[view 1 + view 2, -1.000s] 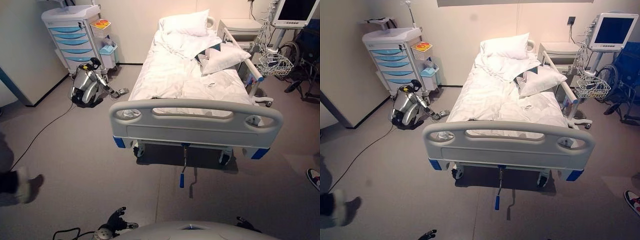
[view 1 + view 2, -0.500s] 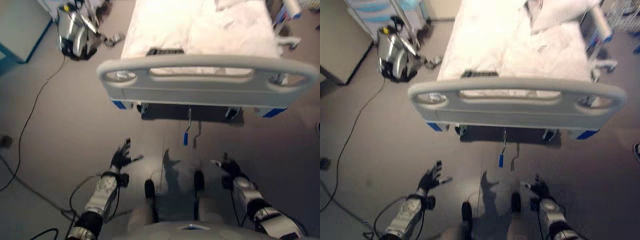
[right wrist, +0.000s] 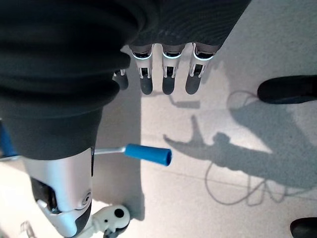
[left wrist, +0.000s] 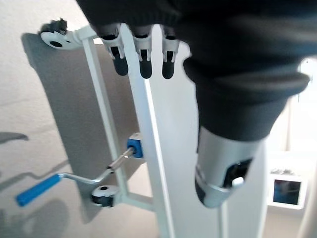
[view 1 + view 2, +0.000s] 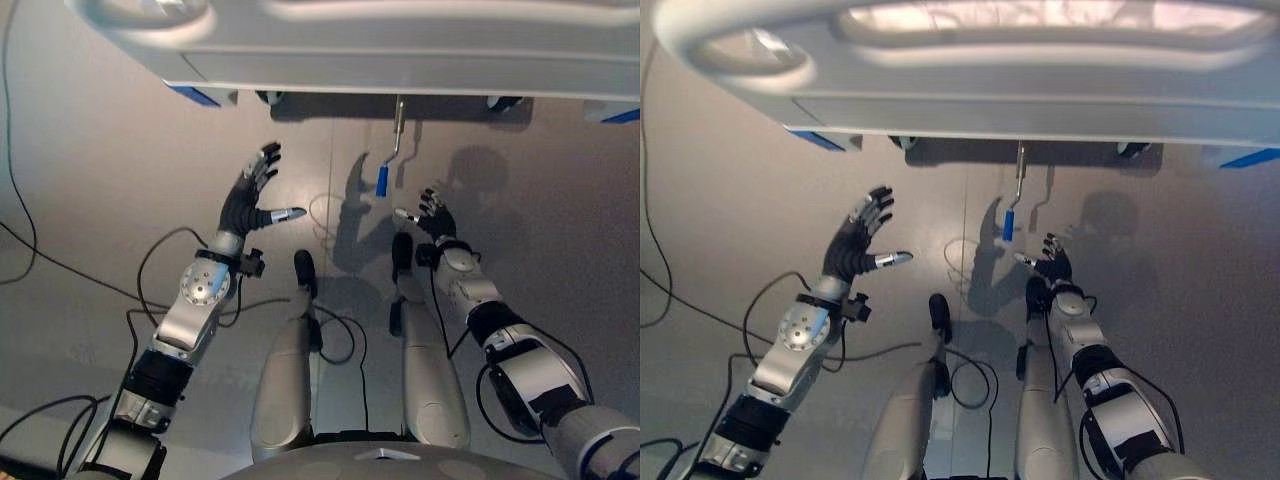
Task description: Raise the hospital bed
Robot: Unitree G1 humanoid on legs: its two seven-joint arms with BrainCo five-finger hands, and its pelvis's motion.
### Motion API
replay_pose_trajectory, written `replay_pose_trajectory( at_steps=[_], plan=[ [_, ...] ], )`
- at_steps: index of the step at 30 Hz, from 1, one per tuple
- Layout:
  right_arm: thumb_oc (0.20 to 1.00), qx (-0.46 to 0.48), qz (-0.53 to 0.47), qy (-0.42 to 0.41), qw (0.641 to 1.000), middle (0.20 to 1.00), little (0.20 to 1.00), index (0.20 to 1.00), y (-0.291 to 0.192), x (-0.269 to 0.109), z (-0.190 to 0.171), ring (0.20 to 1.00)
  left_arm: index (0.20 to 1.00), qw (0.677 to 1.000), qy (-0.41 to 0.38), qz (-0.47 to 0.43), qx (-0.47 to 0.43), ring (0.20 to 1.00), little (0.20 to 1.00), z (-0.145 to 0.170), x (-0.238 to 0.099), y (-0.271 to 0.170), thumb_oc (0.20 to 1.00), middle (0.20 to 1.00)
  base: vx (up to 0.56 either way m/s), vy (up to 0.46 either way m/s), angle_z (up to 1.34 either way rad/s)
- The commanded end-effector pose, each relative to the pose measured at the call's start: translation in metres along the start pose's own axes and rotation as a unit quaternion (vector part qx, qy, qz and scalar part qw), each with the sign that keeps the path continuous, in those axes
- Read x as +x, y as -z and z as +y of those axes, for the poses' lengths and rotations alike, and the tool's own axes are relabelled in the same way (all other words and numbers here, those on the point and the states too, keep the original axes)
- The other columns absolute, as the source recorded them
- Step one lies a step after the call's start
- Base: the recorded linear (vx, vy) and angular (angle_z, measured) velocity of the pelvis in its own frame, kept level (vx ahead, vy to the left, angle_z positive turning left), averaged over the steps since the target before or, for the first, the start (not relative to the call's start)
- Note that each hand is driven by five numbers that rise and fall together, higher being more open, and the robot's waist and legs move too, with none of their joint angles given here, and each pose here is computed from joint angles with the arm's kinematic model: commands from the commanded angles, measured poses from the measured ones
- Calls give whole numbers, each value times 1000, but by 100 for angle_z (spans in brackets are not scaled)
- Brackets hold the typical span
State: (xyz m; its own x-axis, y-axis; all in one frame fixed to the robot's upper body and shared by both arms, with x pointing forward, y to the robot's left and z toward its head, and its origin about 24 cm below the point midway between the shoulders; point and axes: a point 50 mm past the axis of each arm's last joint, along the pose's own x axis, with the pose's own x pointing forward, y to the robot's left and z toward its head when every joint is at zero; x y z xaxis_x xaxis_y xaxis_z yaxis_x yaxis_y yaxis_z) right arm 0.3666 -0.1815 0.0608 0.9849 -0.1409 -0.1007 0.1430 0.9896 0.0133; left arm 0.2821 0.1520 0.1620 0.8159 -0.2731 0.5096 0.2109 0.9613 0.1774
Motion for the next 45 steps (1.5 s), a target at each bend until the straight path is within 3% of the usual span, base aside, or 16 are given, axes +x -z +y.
replay_pose_trajectory(
  at_steps=[1, 7, 21, 29, 45],
  plan=[
    [1000, 68, -47, -11, 997, 1000, 1000, 1000, -22, 2, 22, 1000, 1000, 994, 9, -108, 0, 1000, 1000, -2, 3, -41, 1000, 1000, 0, 0, 0],
    [1000, 158, -106, -23, 981, 1000, 1000, 1000, -54, 1, 33, 1000, 1000, 985, 7, -173, -11, 1000, 1000, -10, 8, -69, 1000, 1000, 9, 23, 0],
    [1000, 188, -118, -21, 975, 1000, 1000, 1000, -102, 23, 32, 1000, 1000, 975, 30, -217, -24, 1000, 1000, -21, 11, -90, 1000, 1000, 6, 13, 1],
    [1000, 145, -116, -17, 983, 1000, 1000, 1000, -124, 34, 33, 1000, 1000, 972, 27, -230, -29, 1000, 1000, -23, 14, -94, 1000, 1000, 5, 3, 1],
    [1000, 66, -103, -51, 991, 1000, 1000, 1000, -124, 34, 58, 1000, 1000, 965, 22, -261, -27, 1000, 1000, -21, 16, -108, 1000, 1000, 0, -2, 3]
  ],
)
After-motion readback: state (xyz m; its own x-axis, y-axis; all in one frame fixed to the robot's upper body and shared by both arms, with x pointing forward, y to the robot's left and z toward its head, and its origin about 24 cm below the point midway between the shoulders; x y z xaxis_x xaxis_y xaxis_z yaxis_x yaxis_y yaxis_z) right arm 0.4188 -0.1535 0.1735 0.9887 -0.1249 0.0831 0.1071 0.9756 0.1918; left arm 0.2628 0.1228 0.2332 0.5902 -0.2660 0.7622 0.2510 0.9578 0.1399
